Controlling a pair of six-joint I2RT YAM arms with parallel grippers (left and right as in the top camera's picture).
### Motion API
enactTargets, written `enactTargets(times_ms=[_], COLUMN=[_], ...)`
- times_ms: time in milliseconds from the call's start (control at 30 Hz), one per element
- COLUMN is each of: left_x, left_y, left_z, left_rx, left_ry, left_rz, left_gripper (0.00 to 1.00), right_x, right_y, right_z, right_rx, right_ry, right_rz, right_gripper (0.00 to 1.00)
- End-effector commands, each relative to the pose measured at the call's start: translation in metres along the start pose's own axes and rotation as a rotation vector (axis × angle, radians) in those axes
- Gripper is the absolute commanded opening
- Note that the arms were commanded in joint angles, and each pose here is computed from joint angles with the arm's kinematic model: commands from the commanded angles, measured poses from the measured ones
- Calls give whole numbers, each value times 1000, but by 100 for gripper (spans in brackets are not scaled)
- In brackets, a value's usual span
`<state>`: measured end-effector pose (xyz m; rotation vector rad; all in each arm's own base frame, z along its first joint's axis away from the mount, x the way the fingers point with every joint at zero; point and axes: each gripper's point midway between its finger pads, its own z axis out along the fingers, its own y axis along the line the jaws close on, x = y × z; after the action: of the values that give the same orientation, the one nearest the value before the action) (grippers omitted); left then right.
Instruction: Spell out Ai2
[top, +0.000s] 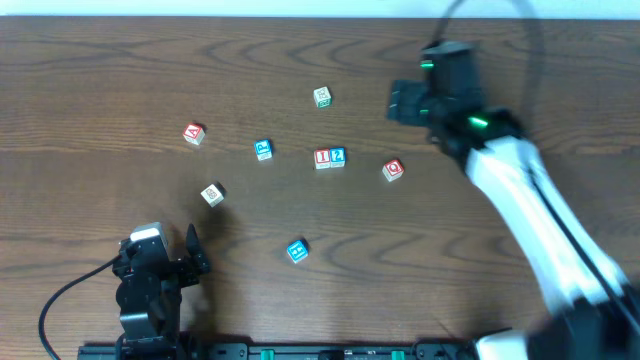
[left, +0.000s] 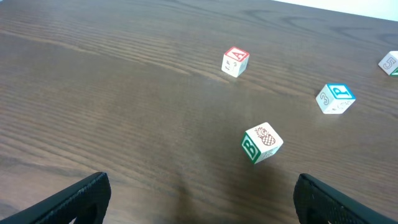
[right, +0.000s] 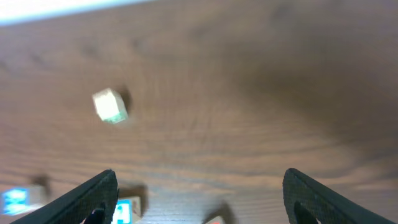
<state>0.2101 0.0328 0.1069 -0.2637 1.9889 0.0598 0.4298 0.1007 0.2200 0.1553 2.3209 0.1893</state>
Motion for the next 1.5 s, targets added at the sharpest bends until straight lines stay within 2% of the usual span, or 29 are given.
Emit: enactTargets(times_ms=[0, 33, 100, 133, 167, 267, 400, 500, 700, 1067, 1467], left_x=[6, 6, 6, 6, 6, 6, 6, 6, 6, 6, 4], left_y=[1, 1, 1, 1, 1, 1, 1, 1, 1, 1, -2], left_z=[3, 3, 3, 3, 3, 3, 3, 3, 3, 3, 3], left_rx=[-3, -3, -3, -3, -3, -3, -3, -3, -3, -3, 13], left_ry=[10, 10, 11, 11, 10, 11, 11, 11, 10, 10, 3], left_rz=[-11, -11, -11, -11, -11, -11, -11, -11, -11, -11, -34], left_gripper=[95, 95, 95, 95, 95, 95, 95, 95, 95, 95, 95], right_x=[-24, -28, -31, -32, -33, -34, -21, -6, 30, 105, 119], right_y=[-13, -15, -16, -18, -20, -27, -51, -59, -72, -96, -101], right_z=[-54, -75, -106, -130, -151, -204, -275, -302, -298, -280, -279], right_rx=[9, 3, -13, -25, -36, -57, -28, -37, 0, 102, 119], right_ry=[-100, -128, -175, -211, -245, -346, -485, -524, -406, -88, -33], right_rz=[-15, -22, -46, -44, -39, -25, 7, 14, -5, -57, -66], right_gripper=[79, 68, 65, 70, 83, 99, 99, 99, 99, 99, 99])
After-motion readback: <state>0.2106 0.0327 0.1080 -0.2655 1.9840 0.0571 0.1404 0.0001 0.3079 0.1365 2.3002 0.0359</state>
